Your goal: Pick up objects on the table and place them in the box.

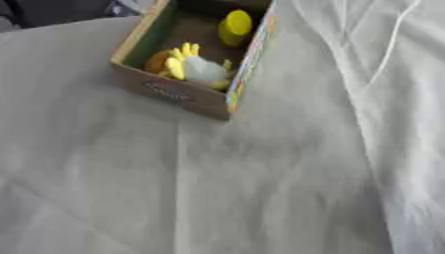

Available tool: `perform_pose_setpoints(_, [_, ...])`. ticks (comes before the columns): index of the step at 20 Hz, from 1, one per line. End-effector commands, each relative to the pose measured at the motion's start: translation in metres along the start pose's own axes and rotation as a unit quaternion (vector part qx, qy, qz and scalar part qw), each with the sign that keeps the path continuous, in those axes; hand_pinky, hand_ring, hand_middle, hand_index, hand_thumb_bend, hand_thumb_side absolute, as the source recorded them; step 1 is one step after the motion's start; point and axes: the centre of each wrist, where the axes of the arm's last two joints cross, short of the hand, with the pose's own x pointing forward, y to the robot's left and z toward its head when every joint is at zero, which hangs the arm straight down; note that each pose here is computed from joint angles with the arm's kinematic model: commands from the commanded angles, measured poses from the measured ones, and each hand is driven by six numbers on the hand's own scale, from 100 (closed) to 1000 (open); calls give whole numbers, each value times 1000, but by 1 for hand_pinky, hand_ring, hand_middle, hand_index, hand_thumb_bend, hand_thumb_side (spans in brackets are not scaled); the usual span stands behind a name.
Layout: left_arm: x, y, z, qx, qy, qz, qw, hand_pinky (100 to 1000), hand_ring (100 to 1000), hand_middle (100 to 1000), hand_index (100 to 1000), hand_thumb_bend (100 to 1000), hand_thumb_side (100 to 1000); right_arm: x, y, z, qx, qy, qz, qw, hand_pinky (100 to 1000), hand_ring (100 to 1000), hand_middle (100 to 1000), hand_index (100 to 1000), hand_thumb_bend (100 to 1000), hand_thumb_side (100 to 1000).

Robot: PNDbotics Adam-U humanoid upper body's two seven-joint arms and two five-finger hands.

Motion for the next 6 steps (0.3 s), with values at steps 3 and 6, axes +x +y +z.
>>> perform_pose_setpoints(3, [-8, 24, 24, 83, -21, -6, 996, 776, 799, 780, 876, 100, 554, 8, -7, -4, 3, -14, 30, 999, 892, 1000, 667, 866, 100, 583])
perform_pose_setpoints(6, [-13, 29, 39, 115, -20, -10, 993, 775, 800, 781, 878, 100, 538, 8, -9, 0, -2, -12, 38, 999, 893, 1000, 666, 866, 100, 583])
